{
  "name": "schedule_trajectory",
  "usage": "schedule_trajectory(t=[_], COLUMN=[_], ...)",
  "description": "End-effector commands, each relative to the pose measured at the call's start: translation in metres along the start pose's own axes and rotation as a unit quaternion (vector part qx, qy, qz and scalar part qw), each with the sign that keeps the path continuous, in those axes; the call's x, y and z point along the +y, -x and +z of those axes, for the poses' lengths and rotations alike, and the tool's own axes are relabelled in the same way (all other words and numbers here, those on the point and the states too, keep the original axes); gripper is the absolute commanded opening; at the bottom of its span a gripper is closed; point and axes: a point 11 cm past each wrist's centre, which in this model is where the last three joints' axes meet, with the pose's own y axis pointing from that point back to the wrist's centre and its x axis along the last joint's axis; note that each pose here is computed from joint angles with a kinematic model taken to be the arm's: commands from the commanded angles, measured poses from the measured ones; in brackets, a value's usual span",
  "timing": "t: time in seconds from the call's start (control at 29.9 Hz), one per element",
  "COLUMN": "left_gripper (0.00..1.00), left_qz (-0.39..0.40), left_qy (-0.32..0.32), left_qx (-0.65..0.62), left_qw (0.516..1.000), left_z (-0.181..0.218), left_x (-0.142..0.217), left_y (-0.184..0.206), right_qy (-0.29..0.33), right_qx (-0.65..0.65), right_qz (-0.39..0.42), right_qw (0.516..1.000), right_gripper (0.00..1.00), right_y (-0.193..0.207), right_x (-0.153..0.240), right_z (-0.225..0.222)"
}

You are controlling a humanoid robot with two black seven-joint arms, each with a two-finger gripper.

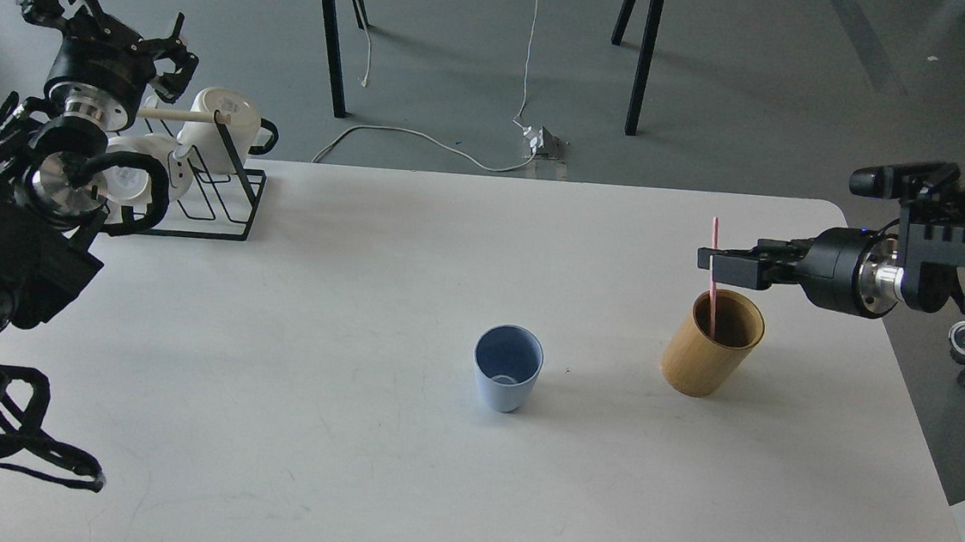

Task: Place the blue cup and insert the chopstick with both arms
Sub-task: 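Grasp the red straw in the tan cup with the right gripper and lift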

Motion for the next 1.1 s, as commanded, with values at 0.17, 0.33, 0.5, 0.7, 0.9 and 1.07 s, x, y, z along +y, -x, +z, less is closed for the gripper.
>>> schedule_trajectory(t=[0.17, 0.33, 0.5, 0.7, 0.9, 1.07], left_gripper=[0.99, 0.99, 0.99, 0.99, 0.99, 0.99], left_qz=[0.002, 0.002, 0.004, 0.002, 0.003, 0.003], left_qy=[-0.004, -0.004, -0.003, -0.004, -0.002, -0.003], left_qx=[-0.008, -0.010, -0.012, -0.012, -0.014, -0.015], left_qw=[1.000, 1.000, 1.000, 1.000, 1.000, 1.000], left_z=[0.000, 0.000, 0.002, 0.002, 0.003, 0.004], left_x=[0.002, 0.002, 0.002, 0.002, 0.002, 0.002], left_y=[-0.003, -0.004, -0.006, -0.004, -0.005, -0.005], right_qy=[0.026, 0.041, 0.049, 0.044, 0.043, 0.039], right_qx=[0.060, 0.067, 0.081, 0.082, 0.087, 0.103], right_qz=[-0.042, -0.051, -0.050, -0.048, -0.042, -0.026], right_qw=[0.997, 0.996, 0.994, 0.994, 0.994, 0.994], right_gripper=[0.45, 0.32, 0.15, 0.01, 0.01, 0.01], right_y=[0.003, 0.003, 0.001, -0.001, -0.004, -0.018], right_x=[-0.028, -0.033, -0.033, -0.032, -0.018, 0.007], right_z=[-0.001, 0.006, 0.009, 0.006, 0.007, 0.003])
